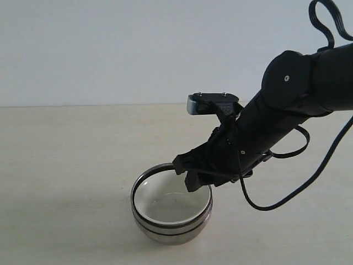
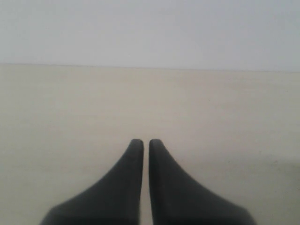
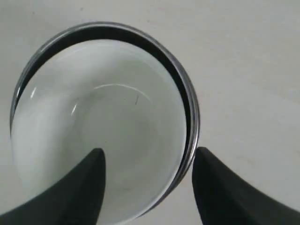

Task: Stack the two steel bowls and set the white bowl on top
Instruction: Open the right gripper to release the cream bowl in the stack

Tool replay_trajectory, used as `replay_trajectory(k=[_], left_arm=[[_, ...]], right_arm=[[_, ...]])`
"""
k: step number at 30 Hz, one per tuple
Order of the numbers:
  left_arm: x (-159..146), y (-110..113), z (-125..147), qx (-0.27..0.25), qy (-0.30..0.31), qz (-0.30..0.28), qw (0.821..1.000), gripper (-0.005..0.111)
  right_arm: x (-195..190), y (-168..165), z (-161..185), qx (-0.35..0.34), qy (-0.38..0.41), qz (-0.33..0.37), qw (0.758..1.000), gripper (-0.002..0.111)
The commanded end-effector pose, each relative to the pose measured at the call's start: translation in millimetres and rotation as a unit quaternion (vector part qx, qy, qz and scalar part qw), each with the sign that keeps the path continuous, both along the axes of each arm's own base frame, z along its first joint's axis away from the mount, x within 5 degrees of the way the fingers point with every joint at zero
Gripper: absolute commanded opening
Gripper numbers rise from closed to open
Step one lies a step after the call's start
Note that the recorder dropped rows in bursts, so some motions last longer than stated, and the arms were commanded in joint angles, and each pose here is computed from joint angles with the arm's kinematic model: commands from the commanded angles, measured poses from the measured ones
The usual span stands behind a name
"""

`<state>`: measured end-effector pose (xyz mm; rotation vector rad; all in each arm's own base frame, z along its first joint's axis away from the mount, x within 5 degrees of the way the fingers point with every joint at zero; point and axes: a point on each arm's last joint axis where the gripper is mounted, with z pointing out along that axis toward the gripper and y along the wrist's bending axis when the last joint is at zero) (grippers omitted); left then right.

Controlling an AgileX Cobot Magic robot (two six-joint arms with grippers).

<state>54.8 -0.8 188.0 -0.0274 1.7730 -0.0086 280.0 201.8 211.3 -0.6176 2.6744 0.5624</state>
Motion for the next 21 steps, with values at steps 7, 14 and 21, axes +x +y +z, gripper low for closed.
replay_trajectory(k=[7,14,21], left_arm=[[0.0,0.1,-0.2,-0.008,-0.004,0.002,1.0,0.004],[0.0,0.1,-0.2,-0.008,-0.004,0.002,1.0,0.004],[0.0,0.1,-0.2,-0.008,-0.004,0.002,1.0,0.004]], right_arm=[[-5.6,-1.6,1.4,-0.009,0.009,0.022,1.0,0.003],[-8.5,-2.2,0.6,-0.014,0.024,0.029,0.999,0.0],[-9.4,-3.8,-4.1,-0.015,0.02,0.024,0.999,0.0]])
